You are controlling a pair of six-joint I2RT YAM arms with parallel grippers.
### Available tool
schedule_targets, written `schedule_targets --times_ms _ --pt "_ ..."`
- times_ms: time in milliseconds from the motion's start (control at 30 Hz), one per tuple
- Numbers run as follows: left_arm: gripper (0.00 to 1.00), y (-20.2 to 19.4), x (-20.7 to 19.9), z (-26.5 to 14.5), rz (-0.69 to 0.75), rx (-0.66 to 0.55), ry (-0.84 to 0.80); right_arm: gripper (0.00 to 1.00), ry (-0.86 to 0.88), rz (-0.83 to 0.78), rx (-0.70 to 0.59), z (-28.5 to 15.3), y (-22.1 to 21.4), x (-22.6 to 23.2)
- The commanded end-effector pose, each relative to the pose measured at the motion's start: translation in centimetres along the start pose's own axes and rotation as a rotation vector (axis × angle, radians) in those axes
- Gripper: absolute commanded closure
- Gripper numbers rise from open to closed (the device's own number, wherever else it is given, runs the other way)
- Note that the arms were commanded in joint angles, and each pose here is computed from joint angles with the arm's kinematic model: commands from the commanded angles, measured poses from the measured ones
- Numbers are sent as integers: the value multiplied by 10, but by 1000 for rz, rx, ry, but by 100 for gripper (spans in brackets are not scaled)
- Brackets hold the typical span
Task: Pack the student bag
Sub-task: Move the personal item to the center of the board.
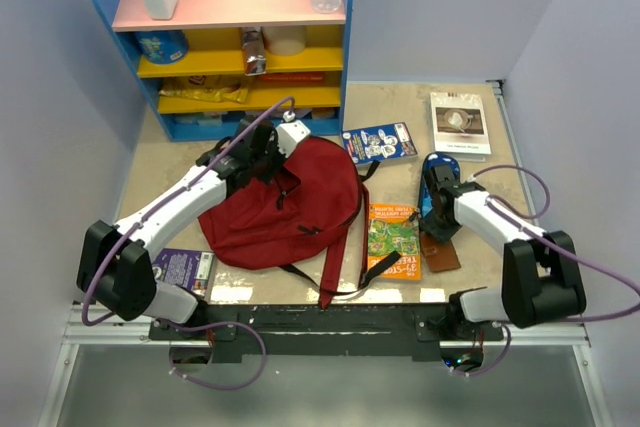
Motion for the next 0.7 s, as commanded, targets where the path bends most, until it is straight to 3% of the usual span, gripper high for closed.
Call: schedule_targets --times_ms 0,233,500,667 --pt "100 14 19 -15 -4 -105 65 66 30 52 -54 9 13 35" --pt "100 11 20 -20 -7 -99 67 67 17 103 -83 6 28 57" --pt "100 10 20 -19 -5 -96 63 65 313 71 -69 -53 18 55" --pt "100 13 19 -18 -17 -102 49 64 394 105 -112 -65 30 72"
Point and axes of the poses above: each gripper's point midway between its finger pads, its own z axis out along the fingers, its own x axis along the line the jaws close on, y = z × x, the point moved 8 cm from there along -z, back along the fingers, and after that the axes turned 3 degrees about z, right-handed, at the moved point
